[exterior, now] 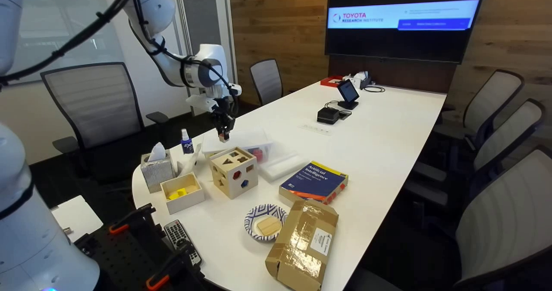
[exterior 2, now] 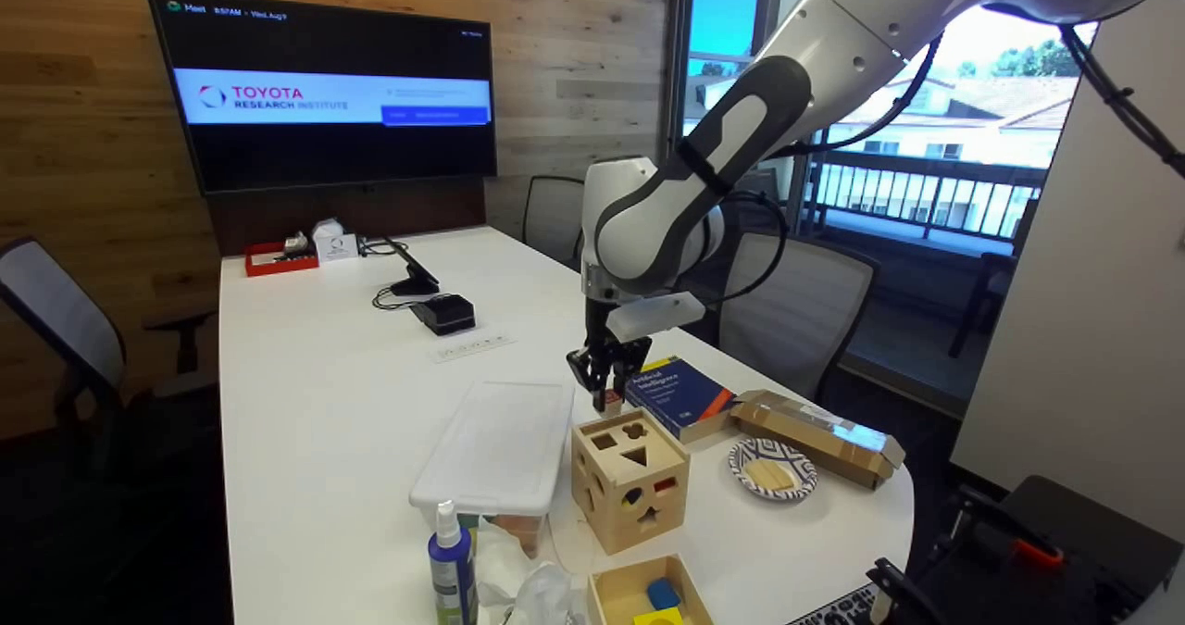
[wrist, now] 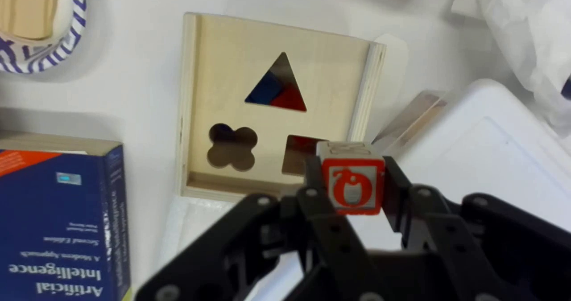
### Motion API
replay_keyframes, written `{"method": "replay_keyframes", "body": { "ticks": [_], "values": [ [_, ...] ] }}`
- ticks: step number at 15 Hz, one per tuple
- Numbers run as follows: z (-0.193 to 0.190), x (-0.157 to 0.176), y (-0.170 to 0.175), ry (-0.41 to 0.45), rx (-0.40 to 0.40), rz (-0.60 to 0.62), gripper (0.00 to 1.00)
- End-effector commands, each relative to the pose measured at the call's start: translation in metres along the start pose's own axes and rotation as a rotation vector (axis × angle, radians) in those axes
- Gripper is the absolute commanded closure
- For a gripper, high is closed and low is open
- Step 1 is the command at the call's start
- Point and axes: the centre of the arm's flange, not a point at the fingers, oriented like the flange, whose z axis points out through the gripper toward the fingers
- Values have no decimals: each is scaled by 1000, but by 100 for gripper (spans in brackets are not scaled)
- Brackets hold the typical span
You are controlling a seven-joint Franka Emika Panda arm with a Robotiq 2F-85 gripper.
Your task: Remove one cube from the box and place it inside the wooden toy box.
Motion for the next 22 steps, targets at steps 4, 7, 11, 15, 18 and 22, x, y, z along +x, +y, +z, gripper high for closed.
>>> {"method": "replay_keyframes", "body": {
  "ticks": [4,7,11,15,18,22],
  "values": [
    [44,6,-7,-47,-10,-231,91],
    [48,5,-2,-13,-11,-224,91],
    [49,15,6,50,-5,-178,91],
    [50,17,14,67,3,-143,91],
    [54,17,17,50,8,-85,91],
    [57,17,16,35,21,14,91]
  ]
}}
